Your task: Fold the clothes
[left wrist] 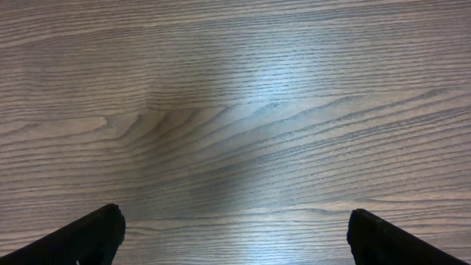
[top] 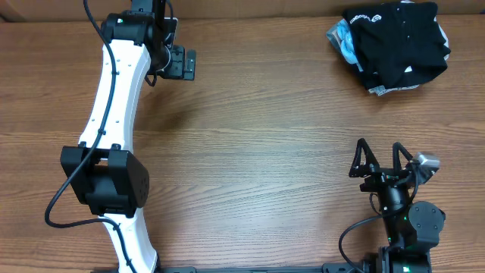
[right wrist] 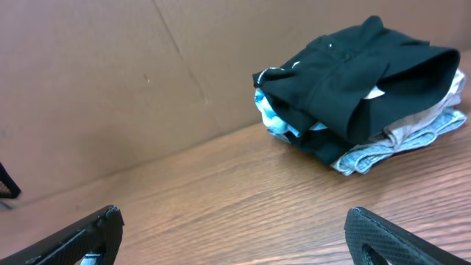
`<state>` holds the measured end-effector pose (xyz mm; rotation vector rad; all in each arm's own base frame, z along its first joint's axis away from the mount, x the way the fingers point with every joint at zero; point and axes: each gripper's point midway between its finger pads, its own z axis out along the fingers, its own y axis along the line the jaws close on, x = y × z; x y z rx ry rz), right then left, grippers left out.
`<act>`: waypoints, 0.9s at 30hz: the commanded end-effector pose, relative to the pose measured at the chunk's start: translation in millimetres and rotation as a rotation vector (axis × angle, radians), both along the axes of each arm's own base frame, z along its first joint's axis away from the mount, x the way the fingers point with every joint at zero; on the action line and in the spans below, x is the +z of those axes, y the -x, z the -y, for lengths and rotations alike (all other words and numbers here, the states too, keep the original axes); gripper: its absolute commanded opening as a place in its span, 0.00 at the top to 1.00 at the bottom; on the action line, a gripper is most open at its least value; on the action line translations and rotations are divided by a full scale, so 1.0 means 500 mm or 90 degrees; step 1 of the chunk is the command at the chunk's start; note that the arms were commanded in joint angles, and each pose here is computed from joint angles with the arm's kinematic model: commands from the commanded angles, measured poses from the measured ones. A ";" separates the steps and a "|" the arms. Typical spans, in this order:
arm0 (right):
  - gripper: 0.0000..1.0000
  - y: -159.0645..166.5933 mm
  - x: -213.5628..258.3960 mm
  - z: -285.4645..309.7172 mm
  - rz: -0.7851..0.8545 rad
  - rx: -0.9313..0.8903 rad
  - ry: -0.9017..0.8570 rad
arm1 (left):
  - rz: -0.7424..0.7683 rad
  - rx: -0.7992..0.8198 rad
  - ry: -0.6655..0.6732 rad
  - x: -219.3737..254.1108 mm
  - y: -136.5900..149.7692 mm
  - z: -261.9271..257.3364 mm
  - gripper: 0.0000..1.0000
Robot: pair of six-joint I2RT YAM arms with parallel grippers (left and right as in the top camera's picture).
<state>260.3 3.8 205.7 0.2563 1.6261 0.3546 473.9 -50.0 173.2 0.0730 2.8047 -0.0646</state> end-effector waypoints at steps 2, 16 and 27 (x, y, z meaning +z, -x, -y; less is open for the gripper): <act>0.00 0.003 -0.006 0.008 0.030 -0.018 0.054 | 0.010 -0.007 -0.007 0.011 -0.006 -0.007 0.00; 0.00 0.017 -0.087 0.009 0.007 -0.025 0.093 | 0.011 -0.007 -0.007 0.011 -0.006 -0.007 0.00; 0.00 0.028 -0.068 0.004 0.039 -0.018 0.146 | 0.011 -0.007 -0.007 0.011 -0.006 -0.007 0.00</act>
